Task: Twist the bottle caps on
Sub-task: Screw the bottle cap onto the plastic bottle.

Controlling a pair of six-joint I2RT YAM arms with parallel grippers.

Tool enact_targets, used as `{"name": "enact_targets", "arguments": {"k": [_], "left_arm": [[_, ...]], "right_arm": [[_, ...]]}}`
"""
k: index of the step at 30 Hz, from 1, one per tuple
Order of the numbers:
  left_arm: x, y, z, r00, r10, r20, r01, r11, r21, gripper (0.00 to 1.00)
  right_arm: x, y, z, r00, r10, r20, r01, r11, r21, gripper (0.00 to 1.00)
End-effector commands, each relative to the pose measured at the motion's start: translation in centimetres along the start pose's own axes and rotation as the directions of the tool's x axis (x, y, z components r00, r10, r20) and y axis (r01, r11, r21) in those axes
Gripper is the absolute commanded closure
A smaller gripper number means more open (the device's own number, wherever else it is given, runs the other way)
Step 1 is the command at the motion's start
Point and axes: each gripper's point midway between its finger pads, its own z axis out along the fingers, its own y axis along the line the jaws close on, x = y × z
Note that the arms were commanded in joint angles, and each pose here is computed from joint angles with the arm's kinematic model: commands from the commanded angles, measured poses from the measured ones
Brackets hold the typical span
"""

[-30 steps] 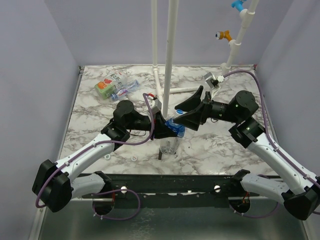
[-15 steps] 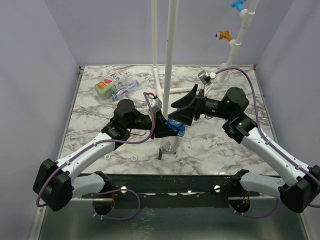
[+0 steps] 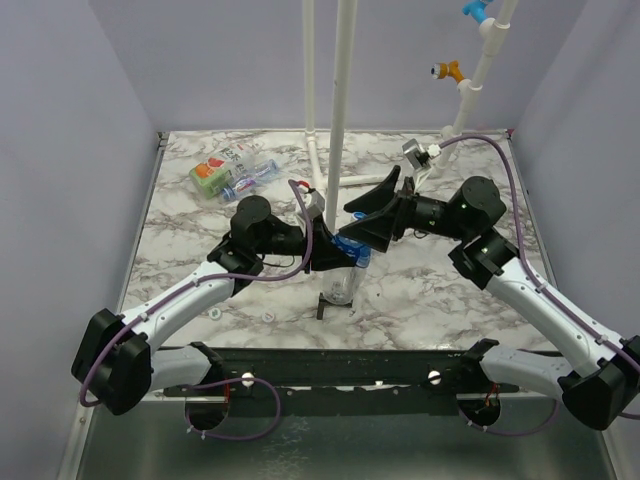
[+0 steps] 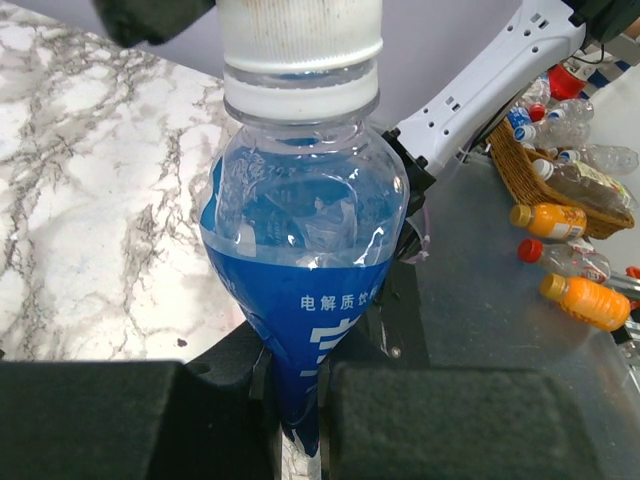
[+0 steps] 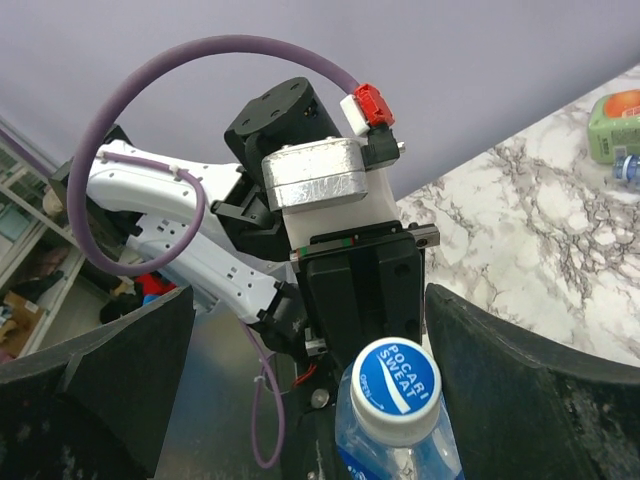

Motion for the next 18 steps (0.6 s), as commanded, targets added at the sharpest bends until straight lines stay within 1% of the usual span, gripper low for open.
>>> {"name": "enact_targets", "arguments": {"k": [1,10,15,18], "left_arm": [[-1.2,1.2,-0.7,0.998,0.007,0.055,-0.004,0.999,-0.049,1.0],[-0.8,2.7,-1.9,0.996,-0.046,0.07,0.053,0.993,-0.102,1.0],[-1.1,2.9,-2.4,0.996,-0.034,0.082,0.044,0.992,-0.115,1.0],[-1.6,2.3,-2.6,0.996,-0.004,0.085,0.013,0.995,-0.1,1.0]], "right_arm": [[-0.1,1.1,-0.6,1.0,-0.02,0.008,0.02,1.0,-0.021,0.0],[0.0,2.0,-1.6,1.0,-0.022,0.008,0.022,1.0,-0.013,0.01],[-0.3,2.9,-2.6,0.999,-0.039,0.017,0.039,0.999,0.005,0.01],[-0.6,2.7,-3.1,0.998,-0.053,0.036,0.051,0.997,0.05,0.01]]}}
